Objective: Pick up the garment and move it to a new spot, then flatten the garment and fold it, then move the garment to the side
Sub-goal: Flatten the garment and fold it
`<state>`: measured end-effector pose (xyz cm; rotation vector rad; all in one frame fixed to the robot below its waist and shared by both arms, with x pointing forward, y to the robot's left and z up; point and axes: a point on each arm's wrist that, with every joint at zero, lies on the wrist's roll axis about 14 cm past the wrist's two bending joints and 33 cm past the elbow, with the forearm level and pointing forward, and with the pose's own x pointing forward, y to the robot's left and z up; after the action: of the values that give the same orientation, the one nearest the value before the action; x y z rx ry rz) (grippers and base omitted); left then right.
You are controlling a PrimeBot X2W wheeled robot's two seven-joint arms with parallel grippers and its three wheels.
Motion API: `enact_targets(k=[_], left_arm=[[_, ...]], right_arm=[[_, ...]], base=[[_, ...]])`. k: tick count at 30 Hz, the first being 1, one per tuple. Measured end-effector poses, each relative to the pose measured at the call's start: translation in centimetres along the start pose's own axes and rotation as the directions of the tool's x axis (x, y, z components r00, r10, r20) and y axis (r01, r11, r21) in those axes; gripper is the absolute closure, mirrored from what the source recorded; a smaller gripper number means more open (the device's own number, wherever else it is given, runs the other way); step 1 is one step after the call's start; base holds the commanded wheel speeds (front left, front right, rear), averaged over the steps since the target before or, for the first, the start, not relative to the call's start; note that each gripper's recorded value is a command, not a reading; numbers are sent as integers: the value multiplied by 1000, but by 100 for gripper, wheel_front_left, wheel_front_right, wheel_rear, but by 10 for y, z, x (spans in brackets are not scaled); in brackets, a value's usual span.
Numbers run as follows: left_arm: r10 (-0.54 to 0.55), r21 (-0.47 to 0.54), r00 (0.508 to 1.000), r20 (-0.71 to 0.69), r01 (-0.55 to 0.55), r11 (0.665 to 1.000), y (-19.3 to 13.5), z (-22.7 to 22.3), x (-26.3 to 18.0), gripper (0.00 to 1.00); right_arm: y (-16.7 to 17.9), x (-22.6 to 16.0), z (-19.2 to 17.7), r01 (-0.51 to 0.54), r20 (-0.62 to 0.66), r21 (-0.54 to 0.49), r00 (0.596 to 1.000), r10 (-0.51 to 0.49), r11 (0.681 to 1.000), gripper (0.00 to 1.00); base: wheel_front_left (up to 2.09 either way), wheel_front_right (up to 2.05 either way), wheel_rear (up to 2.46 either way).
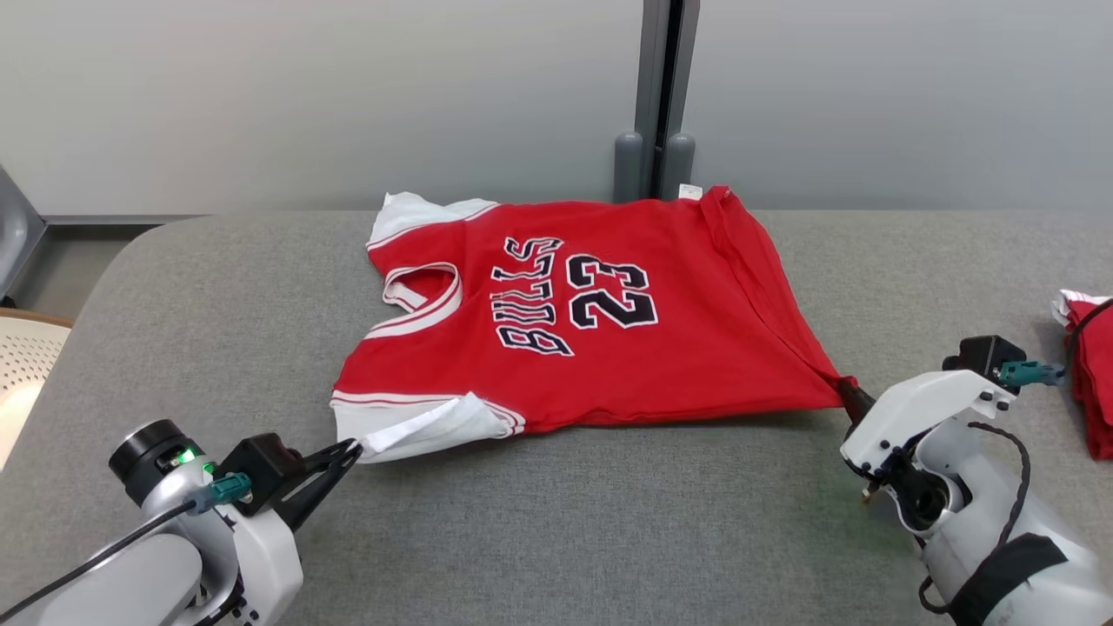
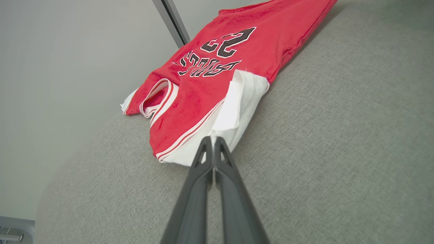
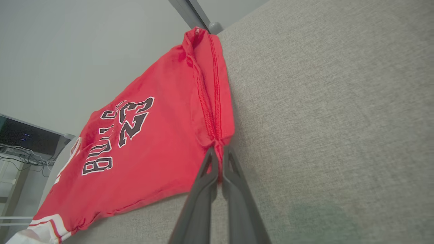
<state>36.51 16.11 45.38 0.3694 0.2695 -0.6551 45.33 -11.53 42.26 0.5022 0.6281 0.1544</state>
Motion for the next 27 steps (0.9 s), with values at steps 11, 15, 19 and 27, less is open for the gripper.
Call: enact_targets(k=[11,15,19,27], left_arm=[[-33,-74,999,-37,30,997,-18,-6,-29,100],[-60,-94,997,-57,54,994,-29,-8,-39,100],[-85,-121,994,-73,75,990,-38,-9,-48,100],[-160,-199,979,-126,133,971,-64,-17,-63,100]], right_arm=[[-9,-20,-27,-4,-128,-32,992,0,999,100],[-11,-26,-33,-9,-160,-32,987,4,999,100],[-13,-31,-47,-17,-223,-31,975,9,999,100],[-26,-46,-67,-13,-339,-34,941,1,999,100]], base=[[0,0,0],[0,0,0],[0,0,0],[0,0,0]])
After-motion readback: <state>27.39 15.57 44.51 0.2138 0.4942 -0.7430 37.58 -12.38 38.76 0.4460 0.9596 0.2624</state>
